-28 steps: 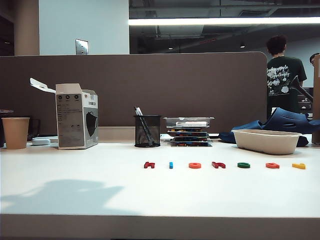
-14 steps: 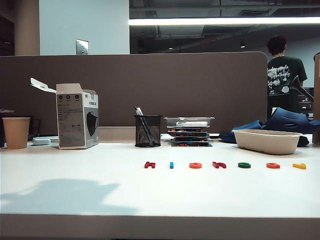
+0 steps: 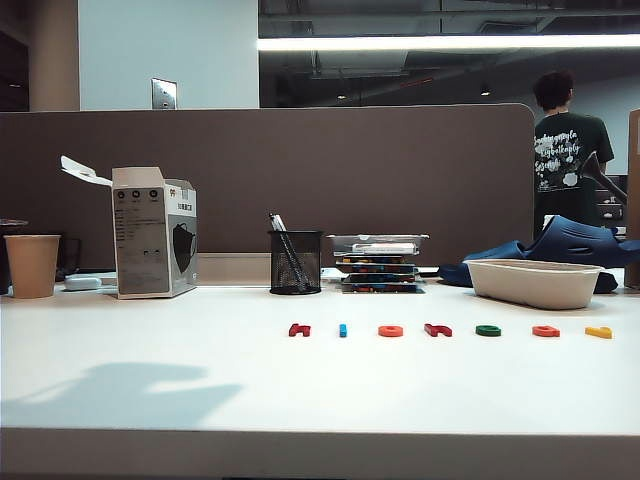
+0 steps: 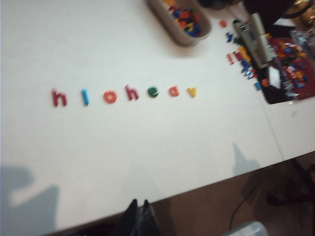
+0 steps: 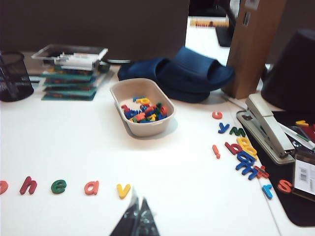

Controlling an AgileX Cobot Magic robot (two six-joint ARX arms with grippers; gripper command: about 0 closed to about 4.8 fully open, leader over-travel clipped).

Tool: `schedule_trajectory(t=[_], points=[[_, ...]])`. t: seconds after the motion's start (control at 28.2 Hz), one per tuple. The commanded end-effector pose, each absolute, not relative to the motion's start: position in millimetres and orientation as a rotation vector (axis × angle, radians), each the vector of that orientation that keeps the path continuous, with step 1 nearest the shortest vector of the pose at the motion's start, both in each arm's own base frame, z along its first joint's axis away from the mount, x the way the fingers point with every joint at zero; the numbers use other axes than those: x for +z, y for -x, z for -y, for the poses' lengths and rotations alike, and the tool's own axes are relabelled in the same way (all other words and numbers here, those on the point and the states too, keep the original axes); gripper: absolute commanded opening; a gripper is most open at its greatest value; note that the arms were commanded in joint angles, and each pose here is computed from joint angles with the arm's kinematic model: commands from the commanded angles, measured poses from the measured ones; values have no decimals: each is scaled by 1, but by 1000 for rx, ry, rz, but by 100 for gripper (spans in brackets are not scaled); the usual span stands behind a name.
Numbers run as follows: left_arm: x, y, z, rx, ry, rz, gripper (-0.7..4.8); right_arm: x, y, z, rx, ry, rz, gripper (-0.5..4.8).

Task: Select the appropriate letters from the row of letter magnets placed on the table to arrange into the word "love".

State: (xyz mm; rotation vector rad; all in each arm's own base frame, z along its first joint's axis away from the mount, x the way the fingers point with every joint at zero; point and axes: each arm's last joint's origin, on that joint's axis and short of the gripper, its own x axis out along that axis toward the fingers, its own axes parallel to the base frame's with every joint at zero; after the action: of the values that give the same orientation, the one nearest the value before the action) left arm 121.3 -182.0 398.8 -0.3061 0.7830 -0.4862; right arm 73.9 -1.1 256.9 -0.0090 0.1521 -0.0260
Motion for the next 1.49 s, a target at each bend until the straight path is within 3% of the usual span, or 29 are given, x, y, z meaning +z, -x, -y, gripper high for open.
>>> schedule_trajectory(t=[0.04, 0.28, 0.53, 0.67, 0.92, 1.06, 1.24, 1.49], points=[[397, -119, 178, -441, 300, -804, -5, 283, -81, 1, -24, 5, -165, -5], [397, -120, 179, -440, 302, -800, -5, 309, -110, -5, 184, -30, -252, -5], [397, -120, 179, -438, 303, -796, -5, 322, -153, -22, 251, -174, -424, -5], [397, -120, 179, -439, 303, -796, -5, 328, -187, -49, 339, -162, -505, -6], [397, -120, 179, -438, 303, -796, -5, 324, -241, -112, 492, -114, -441, -6], [397, -120, 179, -439, 303, -796, -5, 304, -278, -143, 492, -95, -618, -4], [397, -120, 179, -438, 303, -796, -5, 275, -328, -176, 436, -29, -865, 114], [397, -120, 179, -438, 302, -797, -5, 250, -365, -208, 402, 19, -1013, 118]])
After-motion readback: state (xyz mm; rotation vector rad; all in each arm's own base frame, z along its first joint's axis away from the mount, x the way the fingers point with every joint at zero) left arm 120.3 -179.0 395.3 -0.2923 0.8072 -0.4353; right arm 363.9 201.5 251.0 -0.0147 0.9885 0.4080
